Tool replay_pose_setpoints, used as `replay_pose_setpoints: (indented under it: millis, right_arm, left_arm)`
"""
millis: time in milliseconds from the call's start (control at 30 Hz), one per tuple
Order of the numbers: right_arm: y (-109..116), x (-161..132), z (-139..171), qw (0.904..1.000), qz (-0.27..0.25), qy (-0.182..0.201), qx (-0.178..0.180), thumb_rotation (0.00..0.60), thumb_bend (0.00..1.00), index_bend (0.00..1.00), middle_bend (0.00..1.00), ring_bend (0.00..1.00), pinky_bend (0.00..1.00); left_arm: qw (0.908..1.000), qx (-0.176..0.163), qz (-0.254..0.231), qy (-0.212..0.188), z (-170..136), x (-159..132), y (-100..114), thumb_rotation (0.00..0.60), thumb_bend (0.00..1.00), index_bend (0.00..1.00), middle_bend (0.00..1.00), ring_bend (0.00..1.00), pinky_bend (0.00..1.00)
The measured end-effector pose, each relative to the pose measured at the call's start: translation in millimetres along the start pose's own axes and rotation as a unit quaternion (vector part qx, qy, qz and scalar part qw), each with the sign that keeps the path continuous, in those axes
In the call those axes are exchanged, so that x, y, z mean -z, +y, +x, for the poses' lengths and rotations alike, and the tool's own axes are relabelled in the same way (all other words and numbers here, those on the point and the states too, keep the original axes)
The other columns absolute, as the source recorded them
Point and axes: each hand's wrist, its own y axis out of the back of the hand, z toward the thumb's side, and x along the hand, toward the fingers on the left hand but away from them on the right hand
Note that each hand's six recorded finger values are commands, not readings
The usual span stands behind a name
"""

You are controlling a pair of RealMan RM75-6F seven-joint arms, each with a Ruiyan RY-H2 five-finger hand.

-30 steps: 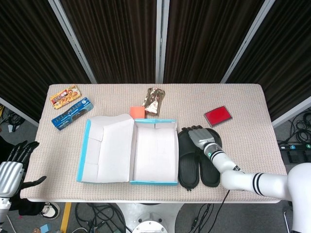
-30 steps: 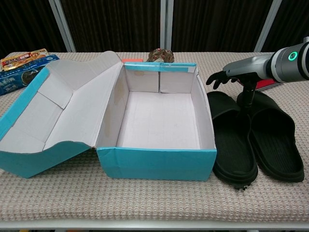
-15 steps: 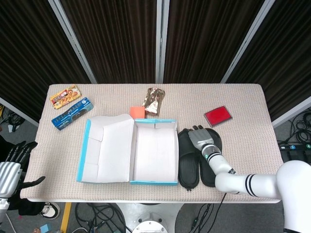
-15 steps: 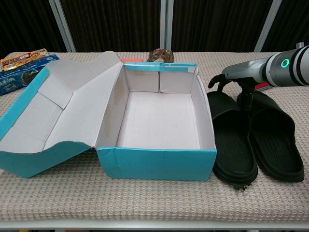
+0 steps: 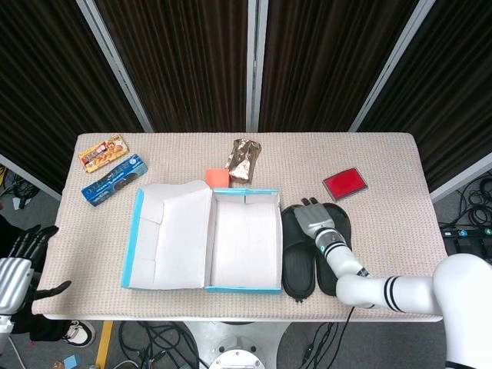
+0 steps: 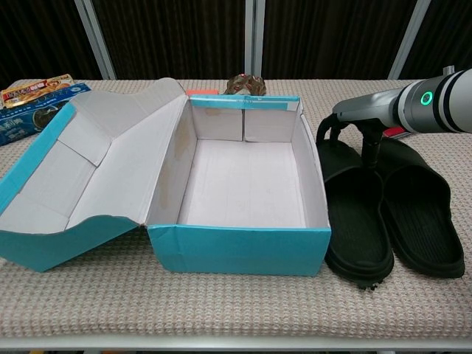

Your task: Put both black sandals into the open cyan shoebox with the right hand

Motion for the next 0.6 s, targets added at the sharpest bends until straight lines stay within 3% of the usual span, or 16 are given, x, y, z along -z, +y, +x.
replay_pose_setpoints:
  millis: [600]
  right_arm:
    - [-1.3,-2.5,-0.9,0.9998,0.020,-0.006,0.007,0.600,0.03,0.37,0.35,0.09,0.08]
  left_arm:
    - [0.9999,0.006,-0.010,0.005,0.3,2.2,-1.4,0.600,0.07,0.08,0.09,0.00,0.08]
